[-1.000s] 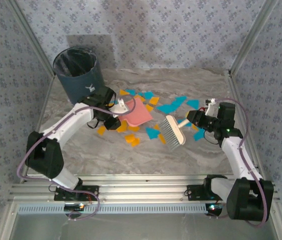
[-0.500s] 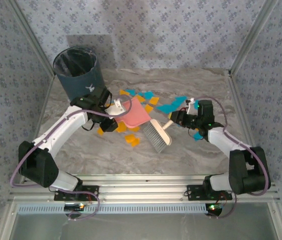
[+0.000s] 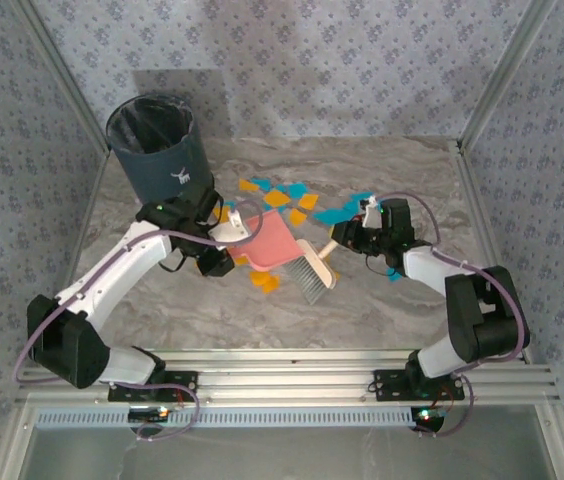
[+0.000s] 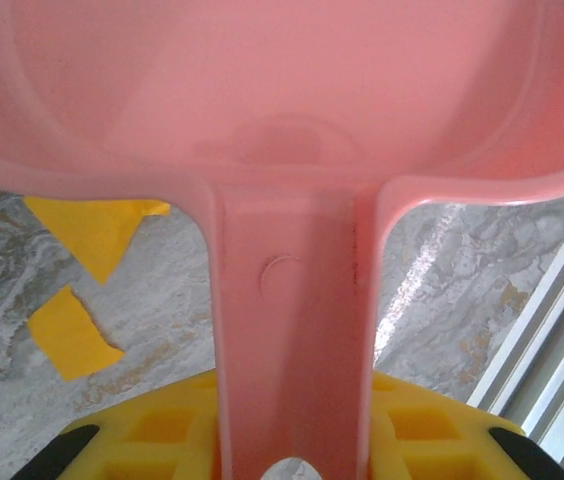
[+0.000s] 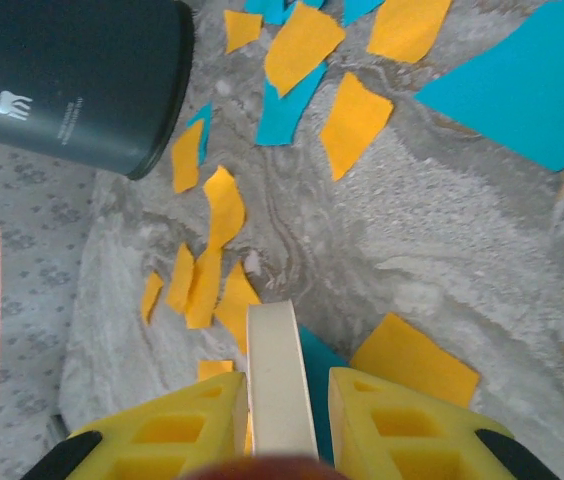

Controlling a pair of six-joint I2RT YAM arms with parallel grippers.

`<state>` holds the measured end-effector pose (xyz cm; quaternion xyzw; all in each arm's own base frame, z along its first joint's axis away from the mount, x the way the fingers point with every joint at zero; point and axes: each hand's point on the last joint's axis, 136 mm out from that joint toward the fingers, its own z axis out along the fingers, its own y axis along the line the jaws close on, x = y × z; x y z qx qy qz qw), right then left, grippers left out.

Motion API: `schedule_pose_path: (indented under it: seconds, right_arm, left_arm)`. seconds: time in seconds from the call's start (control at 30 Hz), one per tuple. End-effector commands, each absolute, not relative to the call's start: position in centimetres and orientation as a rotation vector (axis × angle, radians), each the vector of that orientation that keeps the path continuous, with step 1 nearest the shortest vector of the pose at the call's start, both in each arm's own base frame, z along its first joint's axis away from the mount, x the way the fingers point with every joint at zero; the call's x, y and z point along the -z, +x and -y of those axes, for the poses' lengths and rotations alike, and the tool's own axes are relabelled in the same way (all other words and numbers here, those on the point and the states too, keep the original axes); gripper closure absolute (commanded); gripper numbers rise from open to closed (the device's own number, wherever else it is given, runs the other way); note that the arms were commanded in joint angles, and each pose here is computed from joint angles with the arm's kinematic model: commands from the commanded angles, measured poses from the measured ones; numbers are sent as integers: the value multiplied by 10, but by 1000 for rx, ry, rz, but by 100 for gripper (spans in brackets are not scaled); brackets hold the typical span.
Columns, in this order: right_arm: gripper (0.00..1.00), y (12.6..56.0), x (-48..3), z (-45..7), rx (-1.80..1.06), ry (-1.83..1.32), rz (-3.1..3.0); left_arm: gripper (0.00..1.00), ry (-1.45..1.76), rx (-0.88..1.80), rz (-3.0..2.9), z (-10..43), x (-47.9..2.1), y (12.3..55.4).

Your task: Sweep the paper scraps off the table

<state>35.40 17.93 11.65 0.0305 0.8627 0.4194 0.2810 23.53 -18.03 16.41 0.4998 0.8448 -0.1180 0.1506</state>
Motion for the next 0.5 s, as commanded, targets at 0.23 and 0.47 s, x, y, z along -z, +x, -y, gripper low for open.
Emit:
schedule_pose_path:
  seconds: [0.23,0.47]
  right_arm:
    - [100,352,-130,-124,-762,152,-2310]
    - [100,342,-141,-88,-560,239,-2277]
  left_arm:
    - [100,1614,375,-2354,188,-156,213]
    - [100,1653,367,-2352,193,-152,210]
